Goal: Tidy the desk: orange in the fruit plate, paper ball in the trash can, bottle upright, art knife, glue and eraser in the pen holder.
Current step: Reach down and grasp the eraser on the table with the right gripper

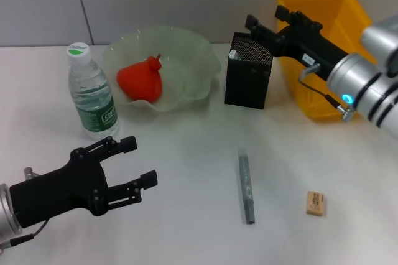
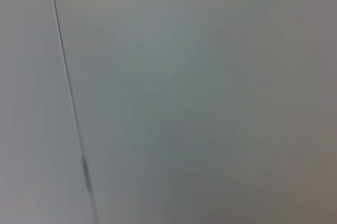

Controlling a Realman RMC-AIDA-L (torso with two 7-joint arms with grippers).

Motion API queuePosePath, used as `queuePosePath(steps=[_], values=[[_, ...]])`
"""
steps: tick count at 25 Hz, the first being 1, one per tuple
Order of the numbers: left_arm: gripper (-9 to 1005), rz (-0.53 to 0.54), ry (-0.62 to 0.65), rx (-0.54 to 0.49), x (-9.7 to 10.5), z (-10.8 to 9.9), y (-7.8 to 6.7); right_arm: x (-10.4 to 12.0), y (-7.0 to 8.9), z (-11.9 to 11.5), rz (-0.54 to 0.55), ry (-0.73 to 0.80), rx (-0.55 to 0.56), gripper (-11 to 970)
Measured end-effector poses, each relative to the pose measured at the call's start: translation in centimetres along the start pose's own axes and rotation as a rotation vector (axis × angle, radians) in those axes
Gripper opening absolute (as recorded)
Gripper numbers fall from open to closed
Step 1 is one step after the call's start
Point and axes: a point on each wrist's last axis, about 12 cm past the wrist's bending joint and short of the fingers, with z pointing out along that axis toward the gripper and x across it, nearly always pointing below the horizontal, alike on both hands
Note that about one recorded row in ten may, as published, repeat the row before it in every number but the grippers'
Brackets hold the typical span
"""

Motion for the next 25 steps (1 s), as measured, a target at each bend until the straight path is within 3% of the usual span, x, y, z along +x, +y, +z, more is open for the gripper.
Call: queuePosePath(steps=[6, 13, 16, 25], values=[[841, 0.002, 0.001, 0.001, 0.0, 0.0, 0.0, -0.4, 0.3, -3.5, 0.083, -0.085, -0.175, 766], [841, 0.006, 0.007, 0.008, -0.1, 0.1, 0.1, 0.0, 0.8, -6.9, 0.086, -0.058, -0.326, 766], [841, 0.008, 0.009, 0.014, -0.1, 0.2, 0.1, 0.3, 0.7, -8.8, 0.06, -0.006, -0.4, 766], [841, 0.006, 0.022, 0.026, 0.0, 0.5, 0.0, 0.5, -0.2, -11.5, 0.004, 0.207, -0.553, 766]])
